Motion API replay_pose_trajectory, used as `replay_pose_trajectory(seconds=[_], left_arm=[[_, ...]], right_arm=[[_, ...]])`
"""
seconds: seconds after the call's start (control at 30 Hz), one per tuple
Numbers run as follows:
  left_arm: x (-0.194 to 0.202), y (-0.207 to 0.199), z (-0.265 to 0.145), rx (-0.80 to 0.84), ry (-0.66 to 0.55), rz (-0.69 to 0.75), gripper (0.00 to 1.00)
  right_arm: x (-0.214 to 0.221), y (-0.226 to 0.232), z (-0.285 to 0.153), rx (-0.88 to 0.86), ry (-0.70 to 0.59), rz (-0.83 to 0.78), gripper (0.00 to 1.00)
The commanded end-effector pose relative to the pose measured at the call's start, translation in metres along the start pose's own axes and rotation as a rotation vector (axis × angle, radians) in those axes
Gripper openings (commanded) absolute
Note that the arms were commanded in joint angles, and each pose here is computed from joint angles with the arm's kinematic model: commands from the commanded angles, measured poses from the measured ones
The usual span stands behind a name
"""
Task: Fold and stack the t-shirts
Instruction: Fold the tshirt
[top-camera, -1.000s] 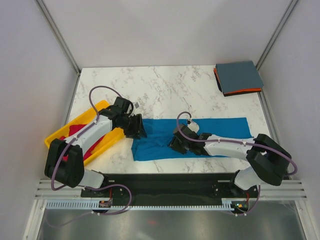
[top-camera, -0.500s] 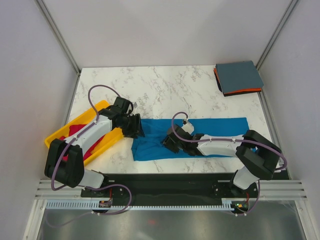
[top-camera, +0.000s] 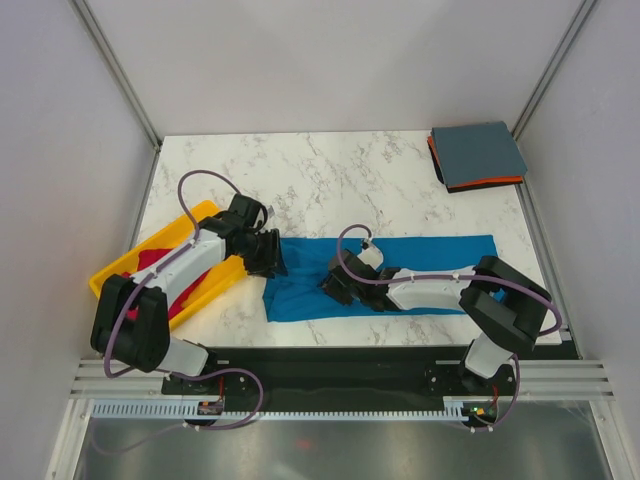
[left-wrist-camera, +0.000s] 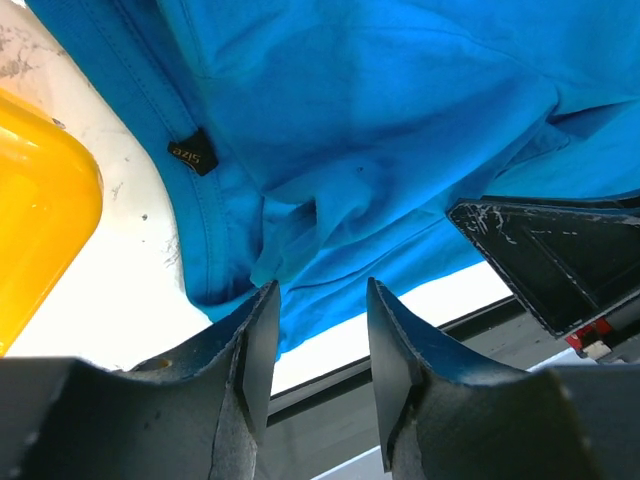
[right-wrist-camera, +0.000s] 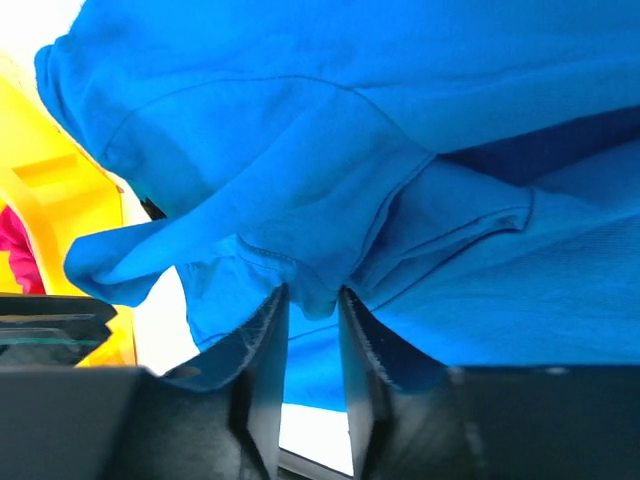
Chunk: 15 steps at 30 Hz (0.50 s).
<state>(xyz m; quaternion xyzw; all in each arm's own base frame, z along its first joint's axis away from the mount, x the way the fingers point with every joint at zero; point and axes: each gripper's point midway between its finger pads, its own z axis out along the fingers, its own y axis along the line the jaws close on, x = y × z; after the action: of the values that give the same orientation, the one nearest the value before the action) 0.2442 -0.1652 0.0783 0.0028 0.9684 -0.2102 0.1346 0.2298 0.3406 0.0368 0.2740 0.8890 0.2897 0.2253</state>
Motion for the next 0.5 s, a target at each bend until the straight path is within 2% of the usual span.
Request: replay_pose_trajectory(seconds=[0.0,0.1,0.13,0.23,0.27,0.3,0.33,0.47], left_arm=[[-0.006,-0.001,0.001,0.006,-0.003,0.023,0.46],[-0.008,0.001,0.002,-0.005,-0.008,0.017,0.42],[-0.008,0.001,0.002,-0.009,-0.009,0.015,0.37],[-0.01,0.0,0.004,-0.005,-0.003,0.022,0.21],[-0.008,-0.001,0.004,-0.002,0.011,0.018,0.09],[-0.01,-0.003,0.003,0.004,0.011,0.016,0.05],[-0.01,-0.005,0.001,0.013,0.016,0.013,0.02],[-0.015,-0.016,-0.011,0.042,-0.017,-0.003,0.02]], right_arm=[[-0.007,0.02,0.0,-0.055,-0.041,0.021,0.33],[-0.005,0.024,0.001,-0.07,-0.033,0.015,0.23],[-0.004,0.023,0.003,-0.071,-0.027,0.015,0.15],[-0.003,0.027,0.001,-0.083,-0.019,0.018,0.04],[-0.003,0.028,0.0,-0.086,-0.018,0.016,0.03],[-0.003,0.03,-0.002,-0.094,-0.016,0.016,0.01],[-0.005,0.034,-0.007,-0.107,-0.019,0.01,0.0],[-0.012,0.041,-0.023,-0.131,-0.024,0.009,0.0]])
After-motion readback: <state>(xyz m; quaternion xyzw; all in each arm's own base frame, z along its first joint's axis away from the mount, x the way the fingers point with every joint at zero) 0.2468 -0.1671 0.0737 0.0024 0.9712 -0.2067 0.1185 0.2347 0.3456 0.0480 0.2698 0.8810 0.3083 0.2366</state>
